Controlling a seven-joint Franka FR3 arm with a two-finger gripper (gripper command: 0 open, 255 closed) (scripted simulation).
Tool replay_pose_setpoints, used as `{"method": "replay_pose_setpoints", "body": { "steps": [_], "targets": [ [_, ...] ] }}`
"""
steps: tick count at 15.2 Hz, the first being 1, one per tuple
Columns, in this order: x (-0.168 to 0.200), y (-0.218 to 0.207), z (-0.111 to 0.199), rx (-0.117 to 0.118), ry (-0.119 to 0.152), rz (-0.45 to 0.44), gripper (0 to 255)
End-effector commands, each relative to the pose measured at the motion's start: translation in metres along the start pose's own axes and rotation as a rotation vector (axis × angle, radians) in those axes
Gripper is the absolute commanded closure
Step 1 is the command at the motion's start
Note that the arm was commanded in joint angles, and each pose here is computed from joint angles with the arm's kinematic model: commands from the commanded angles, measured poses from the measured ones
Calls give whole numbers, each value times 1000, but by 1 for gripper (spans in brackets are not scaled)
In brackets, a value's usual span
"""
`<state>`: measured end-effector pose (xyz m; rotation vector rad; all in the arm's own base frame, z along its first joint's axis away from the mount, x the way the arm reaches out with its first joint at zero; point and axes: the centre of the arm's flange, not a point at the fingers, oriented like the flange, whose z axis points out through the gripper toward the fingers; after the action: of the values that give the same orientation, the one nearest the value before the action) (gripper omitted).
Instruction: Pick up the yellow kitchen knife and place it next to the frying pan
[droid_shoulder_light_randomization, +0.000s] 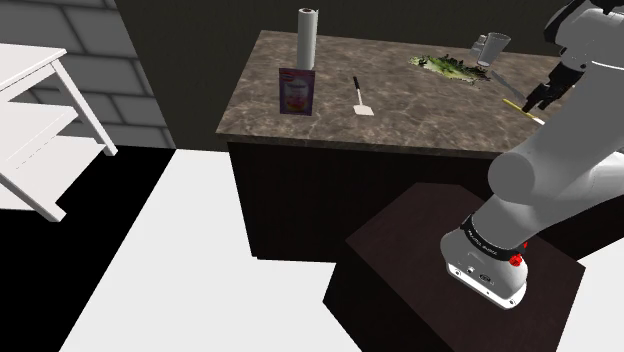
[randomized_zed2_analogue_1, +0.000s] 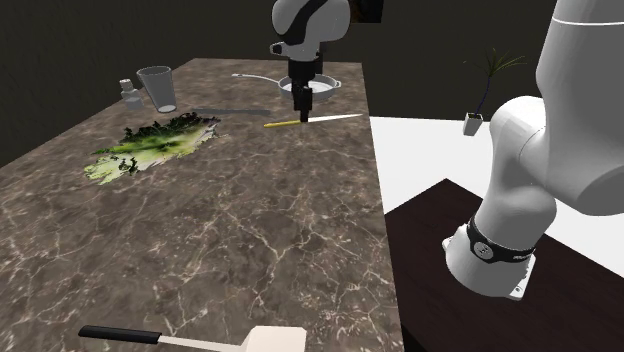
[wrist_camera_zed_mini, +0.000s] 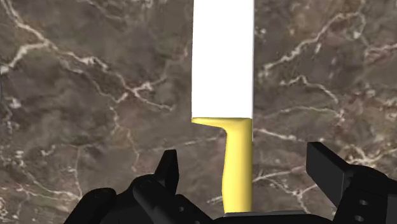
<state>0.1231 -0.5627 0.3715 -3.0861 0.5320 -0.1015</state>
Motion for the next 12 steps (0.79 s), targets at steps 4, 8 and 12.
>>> {"method": "replay_pose_setpoints", "body": {
  "steps": [4,8,12],
  "targets": [
    [0,0,-40,0,0,0,0],
    [0,0,-50,0,0,0,0],
    [0,0,-50,0,0,0,0]
  ]
}}
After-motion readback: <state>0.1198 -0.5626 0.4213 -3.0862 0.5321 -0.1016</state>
